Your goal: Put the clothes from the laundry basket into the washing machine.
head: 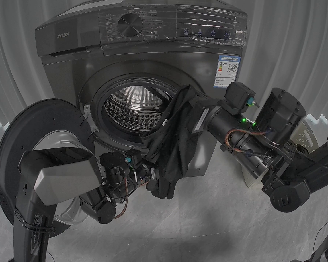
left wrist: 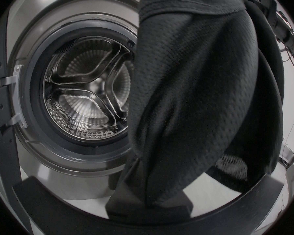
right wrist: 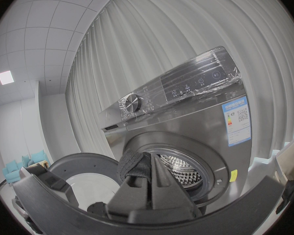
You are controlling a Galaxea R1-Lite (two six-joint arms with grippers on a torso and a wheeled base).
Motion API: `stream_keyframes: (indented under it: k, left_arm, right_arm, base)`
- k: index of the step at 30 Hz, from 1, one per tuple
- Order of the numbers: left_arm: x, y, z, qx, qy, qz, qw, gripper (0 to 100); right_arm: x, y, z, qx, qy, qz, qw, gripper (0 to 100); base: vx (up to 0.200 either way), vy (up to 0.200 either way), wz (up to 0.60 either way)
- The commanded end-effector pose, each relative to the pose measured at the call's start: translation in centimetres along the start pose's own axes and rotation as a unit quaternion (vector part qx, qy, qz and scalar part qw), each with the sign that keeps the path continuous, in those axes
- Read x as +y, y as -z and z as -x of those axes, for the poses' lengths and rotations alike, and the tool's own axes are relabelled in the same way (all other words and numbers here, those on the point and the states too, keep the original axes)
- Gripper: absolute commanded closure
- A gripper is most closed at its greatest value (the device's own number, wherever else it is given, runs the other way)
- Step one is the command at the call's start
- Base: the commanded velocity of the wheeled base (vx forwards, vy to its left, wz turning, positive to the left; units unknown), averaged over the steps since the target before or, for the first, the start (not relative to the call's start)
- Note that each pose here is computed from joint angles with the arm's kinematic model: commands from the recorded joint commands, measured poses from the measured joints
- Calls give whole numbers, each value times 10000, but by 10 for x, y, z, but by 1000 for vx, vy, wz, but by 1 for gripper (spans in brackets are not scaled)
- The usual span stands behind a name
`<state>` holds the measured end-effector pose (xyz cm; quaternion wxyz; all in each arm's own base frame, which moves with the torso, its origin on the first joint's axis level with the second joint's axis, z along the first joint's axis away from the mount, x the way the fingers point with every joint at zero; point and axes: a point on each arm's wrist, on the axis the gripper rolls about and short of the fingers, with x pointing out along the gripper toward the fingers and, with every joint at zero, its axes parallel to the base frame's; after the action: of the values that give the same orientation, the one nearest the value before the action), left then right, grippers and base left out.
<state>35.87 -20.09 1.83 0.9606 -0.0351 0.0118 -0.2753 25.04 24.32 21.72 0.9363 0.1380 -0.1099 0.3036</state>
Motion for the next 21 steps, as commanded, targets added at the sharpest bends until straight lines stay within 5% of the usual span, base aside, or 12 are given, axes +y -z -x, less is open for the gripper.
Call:
stream_keyframes:
  k: [1, 4, 12, 21]
  left_arm:
    - [20, -25, -4, -438, -473, 11, 9979, 100]
    - [27, -45, 0, -670, -566, 48, 9961, 100]
    - [20, -82, 13, -1050, -493, 198, 9931, 100]
    - [3, -104, 34, -1162, -304, 216, 9925, 100]
  right_arm:
    - [-19, 17, 24, 575, 269, 161, 9979, 100]
    - [-38, 36, 42, 1078, 539, 330, 9922, 100]
    - [-55, 62, 70, 1782, 793, 468, 9797, 100]
    - [-57, 82, 86, 2249, 756, 498, 9702, 100]
  base:
    - [0, 0, 0]
    - [0, 0, 0]
    - [0, 0, 0]
    - [0, 0, 0]
